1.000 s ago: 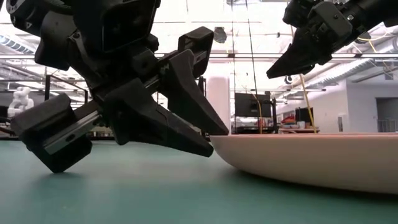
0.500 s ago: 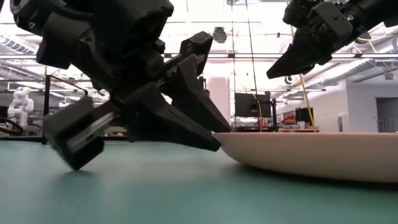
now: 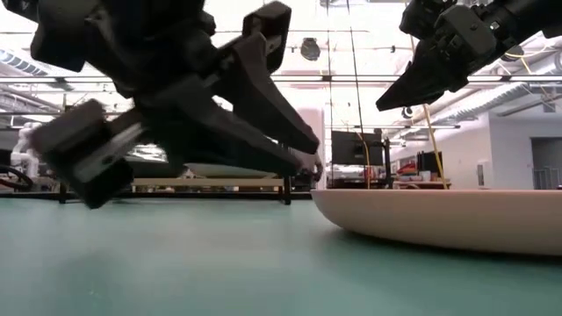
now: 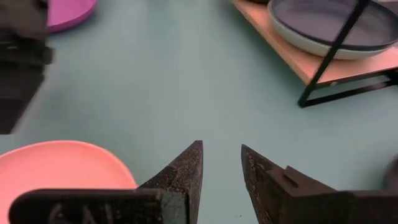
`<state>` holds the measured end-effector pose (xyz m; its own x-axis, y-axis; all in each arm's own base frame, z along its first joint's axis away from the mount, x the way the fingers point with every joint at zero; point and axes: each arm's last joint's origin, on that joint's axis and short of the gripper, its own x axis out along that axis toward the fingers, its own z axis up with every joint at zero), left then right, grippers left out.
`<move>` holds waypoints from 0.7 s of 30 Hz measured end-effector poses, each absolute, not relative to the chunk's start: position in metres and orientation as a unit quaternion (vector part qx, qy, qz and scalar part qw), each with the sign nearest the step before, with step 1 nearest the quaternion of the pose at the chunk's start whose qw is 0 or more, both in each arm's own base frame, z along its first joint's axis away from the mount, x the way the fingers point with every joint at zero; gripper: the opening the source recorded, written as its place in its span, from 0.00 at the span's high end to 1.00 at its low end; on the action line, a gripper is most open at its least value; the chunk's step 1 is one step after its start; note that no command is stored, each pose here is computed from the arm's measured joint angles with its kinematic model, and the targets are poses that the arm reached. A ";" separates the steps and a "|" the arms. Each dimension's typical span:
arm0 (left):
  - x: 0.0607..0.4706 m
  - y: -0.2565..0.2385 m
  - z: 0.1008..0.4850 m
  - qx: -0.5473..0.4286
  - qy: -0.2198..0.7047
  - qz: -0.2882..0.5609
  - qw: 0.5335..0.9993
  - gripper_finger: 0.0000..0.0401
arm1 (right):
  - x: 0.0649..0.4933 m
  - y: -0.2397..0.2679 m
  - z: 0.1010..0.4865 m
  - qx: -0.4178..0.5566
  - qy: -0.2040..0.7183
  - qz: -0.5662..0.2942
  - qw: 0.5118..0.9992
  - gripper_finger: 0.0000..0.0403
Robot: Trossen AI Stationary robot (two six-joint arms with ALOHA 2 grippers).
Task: Place and stack plates onto a shelf
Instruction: Stack the pink plate on top of the gray plate on the shelf
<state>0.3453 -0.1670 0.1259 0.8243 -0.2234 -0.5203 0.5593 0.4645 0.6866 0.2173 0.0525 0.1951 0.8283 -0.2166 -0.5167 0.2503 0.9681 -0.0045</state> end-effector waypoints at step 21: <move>0.357 -0.150 0.110 0.495 0.151 -0.297 0.802 0.36 | 0.217 0.052 0.195 0.042 0.264 -0.131 0.955 0.77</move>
